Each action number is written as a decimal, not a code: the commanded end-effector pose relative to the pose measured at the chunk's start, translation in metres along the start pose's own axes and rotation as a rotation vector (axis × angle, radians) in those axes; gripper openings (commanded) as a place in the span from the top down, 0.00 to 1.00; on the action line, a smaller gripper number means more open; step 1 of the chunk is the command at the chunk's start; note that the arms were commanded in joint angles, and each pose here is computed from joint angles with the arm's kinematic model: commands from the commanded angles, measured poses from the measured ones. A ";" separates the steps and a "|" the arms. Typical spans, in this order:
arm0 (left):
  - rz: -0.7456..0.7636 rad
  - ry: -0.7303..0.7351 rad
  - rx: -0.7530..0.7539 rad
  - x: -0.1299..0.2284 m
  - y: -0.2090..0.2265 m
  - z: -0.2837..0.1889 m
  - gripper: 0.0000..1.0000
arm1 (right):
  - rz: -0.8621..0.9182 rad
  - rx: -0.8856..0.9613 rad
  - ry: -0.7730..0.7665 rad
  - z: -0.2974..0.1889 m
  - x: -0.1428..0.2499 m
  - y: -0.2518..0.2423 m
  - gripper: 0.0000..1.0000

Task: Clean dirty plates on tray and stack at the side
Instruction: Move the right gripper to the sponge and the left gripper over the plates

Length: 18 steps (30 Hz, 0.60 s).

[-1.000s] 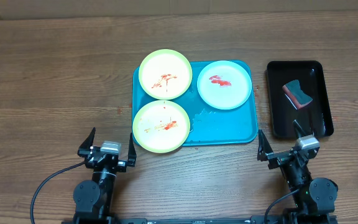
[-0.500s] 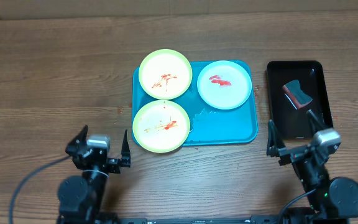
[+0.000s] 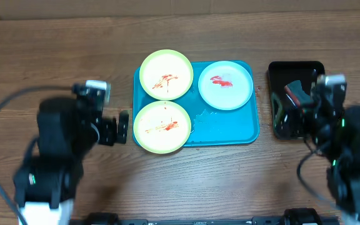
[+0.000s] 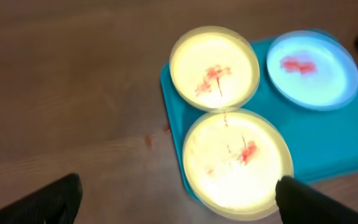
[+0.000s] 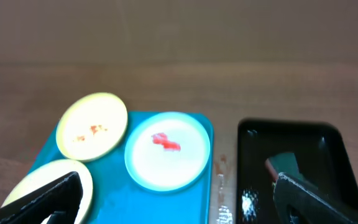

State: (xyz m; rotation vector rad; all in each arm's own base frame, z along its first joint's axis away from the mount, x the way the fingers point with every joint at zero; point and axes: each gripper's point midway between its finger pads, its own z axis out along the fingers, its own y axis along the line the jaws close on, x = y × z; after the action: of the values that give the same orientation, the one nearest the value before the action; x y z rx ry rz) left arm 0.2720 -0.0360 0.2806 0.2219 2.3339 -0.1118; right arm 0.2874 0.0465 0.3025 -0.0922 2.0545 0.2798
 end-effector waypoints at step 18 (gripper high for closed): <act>-0.151 0.374 0.113 -0.013 -0.003 0.107 0.00 | 0.120 0.085 0.306 0.061 -0.008 -0.043 0.00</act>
State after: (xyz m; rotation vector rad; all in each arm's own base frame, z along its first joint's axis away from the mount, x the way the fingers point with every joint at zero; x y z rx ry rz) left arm 0.3455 -0.0522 0.2191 0.1790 2.7104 -0.2352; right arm 0.3436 0.0184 0.2678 0.0519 2.3999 0.2536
